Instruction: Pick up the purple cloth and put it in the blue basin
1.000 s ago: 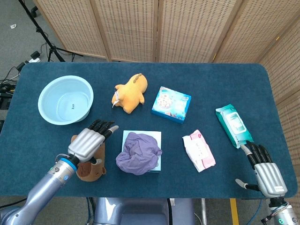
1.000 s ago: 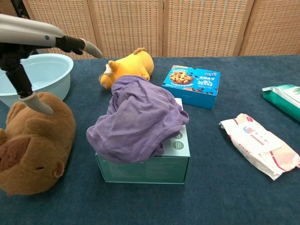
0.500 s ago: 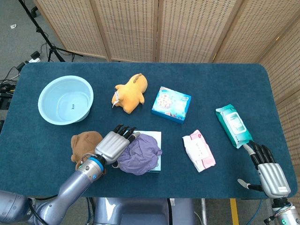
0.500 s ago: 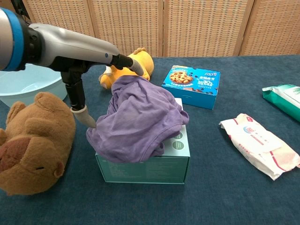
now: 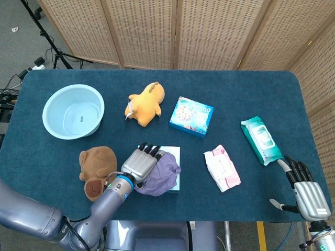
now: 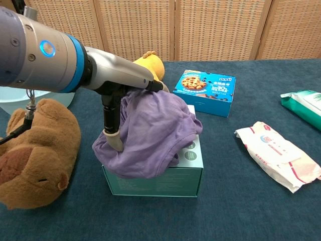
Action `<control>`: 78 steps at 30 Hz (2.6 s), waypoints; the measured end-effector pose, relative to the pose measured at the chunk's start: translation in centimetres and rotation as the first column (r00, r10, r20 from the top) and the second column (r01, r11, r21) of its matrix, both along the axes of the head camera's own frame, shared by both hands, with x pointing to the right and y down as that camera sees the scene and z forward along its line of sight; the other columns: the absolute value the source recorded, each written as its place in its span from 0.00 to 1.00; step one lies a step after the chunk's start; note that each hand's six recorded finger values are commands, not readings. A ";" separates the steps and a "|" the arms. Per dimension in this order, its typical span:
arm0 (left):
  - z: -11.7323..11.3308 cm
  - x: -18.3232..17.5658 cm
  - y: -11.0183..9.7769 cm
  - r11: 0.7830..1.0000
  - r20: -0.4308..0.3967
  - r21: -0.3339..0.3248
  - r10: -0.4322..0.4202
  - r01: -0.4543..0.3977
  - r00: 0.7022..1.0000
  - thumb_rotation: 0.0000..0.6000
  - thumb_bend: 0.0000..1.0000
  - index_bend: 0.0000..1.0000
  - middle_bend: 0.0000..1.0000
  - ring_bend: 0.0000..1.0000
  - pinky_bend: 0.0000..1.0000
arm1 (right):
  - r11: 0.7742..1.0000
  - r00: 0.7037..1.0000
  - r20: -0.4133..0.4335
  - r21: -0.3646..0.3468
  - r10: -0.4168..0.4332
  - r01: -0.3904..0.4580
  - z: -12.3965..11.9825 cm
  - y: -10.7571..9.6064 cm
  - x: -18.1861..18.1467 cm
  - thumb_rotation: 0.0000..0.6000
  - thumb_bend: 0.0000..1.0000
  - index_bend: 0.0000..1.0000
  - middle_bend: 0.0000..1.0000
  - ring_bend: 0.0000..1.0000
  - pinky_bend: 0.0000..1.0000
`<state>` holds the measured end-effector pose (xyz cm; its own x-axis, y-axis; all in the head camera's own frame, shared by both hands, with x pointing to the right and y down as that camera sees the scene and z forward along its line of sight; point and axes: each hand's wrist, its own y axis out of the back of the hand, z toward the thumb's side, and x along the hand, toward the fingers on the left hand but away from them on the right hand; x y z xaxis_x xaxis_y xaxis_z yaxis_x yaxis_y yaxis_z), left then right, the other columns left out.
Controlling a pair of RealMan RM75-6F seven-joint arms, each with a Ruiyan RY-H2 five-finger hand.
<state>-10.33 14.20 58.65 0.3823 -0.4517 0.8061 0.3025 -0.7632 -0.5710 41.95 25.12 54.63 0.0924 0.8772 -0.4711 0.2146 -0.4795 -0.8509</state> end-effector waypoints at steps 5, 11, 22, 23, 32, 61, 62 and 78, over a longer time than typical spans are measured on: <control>0.7 0.8 0.4 1.000 0.019 -0.013 0.012 -0.012 1.000 1.00 0.06 0.05 0.00 0.00 0.00 | 1.000 1.000 0.001 -0.005 -0.001 0.001 0.0 0.0 0.0 1.00 0.00 0.00 0.00 0.00 0.00; 1.0 1.1 0.5 1.000 0.032 0.007 0.020 -0.020 0.999 1.00 0.21 0.36 0.00 0.05 0.03 | 1.000 1.000 0.000 -0.006 0.003 -0.003 0.0 -0.1 0.2 1.00 0.00 0.00 0.00 0.00 0.00; 1.4 1.3 0.3 0.996 0.027 0.094 -0.002 -0.001 1.000 1.00 0.40 0.62 0.26 0.28 0.22 | 0.999 0.999 -0.028 -0.029 0.021 -0.022 0.2 0.0 0.5 1.00 0.00 0.02 0.00 0.00 0.00; 1.4 1.3 0.3 0.995 0.025 0.097 -0.004 0.002 1.000 1.00 0.42 0.63 0.28 0.29 0.24 | 0.999 0.999 -0.029 -0.030 0.021 -0.021 0.2 0.0 0.5 1.00 0.00 0.03 0.00 0.00 0.00; 0.1 1.0 -2.2 0.961 -0.030 0.274 -0.030 0.037 0.999 1.00 0.54 0.70 0.34 0.38 0.30 | 1.000 1.000 -0.018 -0.021 0.022 -0.022 0.0 -0.1 0.6 1.00 0.00 0.03 0.00 0.00 0.00; -3.5 -24.7 -14.8 0.780 0.152 0.571 -0.409 0.258 0.900 1.00 0.53 0.72 0.36 0.39 0.30 | 0.999 0.999 -0.031 -0.030 -0.012 0.011 0.4 0.1 -0.4 1.00 0.00 0.03 0.00 0.00 0.00; -3.4 -25.5 -14.8 0.776 0.155 0.573 -0.421 0.266 0.894 1.00 0.52 0.72 0.36 0.39 0.30 | 0.999 0.999 -0.032 -0.030 -0.013 0.012 0.4 0.1 -0.5 1.00 0.00 0.03 0.00 0.00 0.00; -0.8 -34.2 -16.6 0.693 0.156 0.609 -0.581 0.385 0.799 1.00 0.46 0.46 0.19 0.38 0.30 | 0.999 0.999 -0.035 -0.047 -0.018 0.017 0.9 0.0 -0.6 1.00 0.00 0.03 0.00 0.00 0.00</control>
